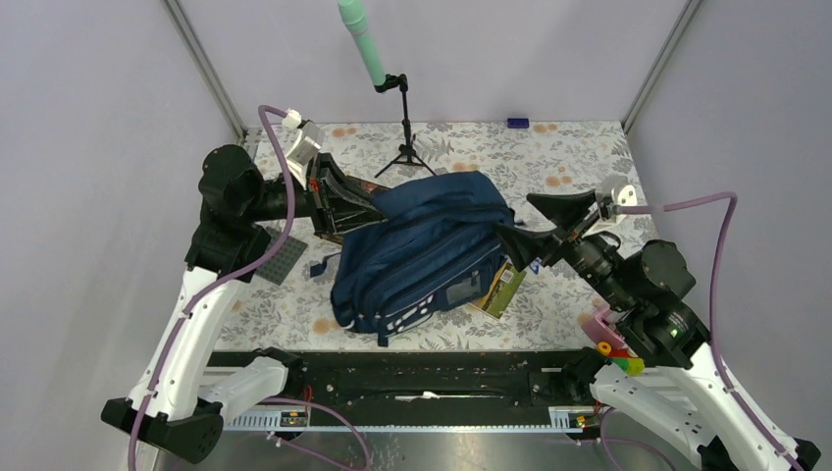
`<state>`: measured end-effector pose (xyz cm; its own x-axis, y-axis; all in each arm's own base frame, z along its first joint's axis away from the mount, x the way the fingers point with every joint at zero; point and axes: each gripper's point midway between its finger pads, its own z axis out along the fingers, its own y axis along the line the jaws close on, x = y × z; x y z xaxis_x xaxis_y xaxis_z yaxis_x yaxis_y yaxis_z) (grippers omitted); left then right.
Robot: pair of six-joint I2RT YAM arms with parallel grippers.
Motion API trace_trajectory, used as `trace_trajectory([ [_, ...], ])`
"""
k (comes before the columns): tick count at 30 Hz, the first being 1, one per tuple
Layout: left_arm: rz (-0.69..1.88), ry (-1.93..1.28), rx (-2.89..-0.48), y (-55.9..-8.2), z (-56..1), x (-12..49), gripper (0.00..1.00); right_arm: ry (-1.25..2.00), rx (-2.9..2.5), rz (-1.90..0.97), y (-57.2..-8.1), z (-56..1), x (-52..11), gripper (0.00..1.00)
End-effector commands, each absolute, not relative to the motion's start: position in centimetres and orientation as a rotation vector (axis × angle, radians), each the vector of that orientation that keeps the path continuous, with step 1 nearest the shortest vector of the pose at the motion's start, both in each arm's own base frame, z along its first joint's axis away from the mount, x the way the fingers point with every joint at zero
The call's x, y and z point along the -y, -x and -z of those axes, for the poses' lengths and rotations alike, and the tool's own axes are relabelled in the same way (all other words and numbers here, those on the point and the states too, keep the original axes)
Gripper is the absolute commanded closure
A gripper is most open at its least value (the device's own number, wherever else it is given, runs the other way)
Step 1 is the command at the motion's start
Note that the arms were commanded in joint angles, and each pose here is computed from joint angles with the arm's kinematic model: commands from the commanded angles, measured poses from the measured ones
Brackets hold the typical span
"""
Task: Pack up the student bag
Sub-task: Adjust the student bag at the center of the board, then unzip the student bag at the center of the board.
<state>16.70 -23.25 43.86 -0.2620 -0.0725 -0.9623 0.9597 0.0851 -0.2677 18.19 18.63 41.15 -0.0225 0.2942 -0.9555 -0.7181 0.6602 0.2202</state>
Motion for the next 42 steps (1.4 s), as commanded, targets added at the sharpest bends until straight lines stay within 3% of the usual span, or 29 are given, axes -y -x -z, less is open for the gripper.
trace_trajectory([
  [1,1.28,-1.083,-1.148,-13.7,-49.4,22.6,1.0,0.33,-1.381,-0.631,-20.8,-41.9,-16.4,0.0],
  [7,1.245,-1.088,-1.17,-14.2,-48.8,22.5,1.0,0.25,-1.48,-0.609,-22.8,-38.7,-15.8,0.0],
  [16,1.203,-1.114,-1.2,-14.2,-46.8,22.3,1.0,0.007,-1.669,-0.659,-24.3,-29.5,-12.5,0.01],
  [21,1.197,-1.127,-1.195,-13.9,-46.2,22.2,1.0,-0.323,-1.803,-0.754,-24.5,-23.4,-11.7,0.16],
  [27,1.175,-1.125,-1.193,-13.8,-46.1,22.0,1.0,-0.693,-1.652,-1.096,-24.6,-21.9,-12.8,0.31],
  [34,1.173,-1.122,-1.2,-13.9,-45.9,22.0,1.0,-1.013,-1.558,-1.245,-25.1,-20.9,-12.1,0.42],
  [42,1.172,-1.118,-1.205,-14.0,-45.7,22.0,1.0,-1.21,-1.5,-1.344,-25.3,-21.0,-12.0,0.43],
])
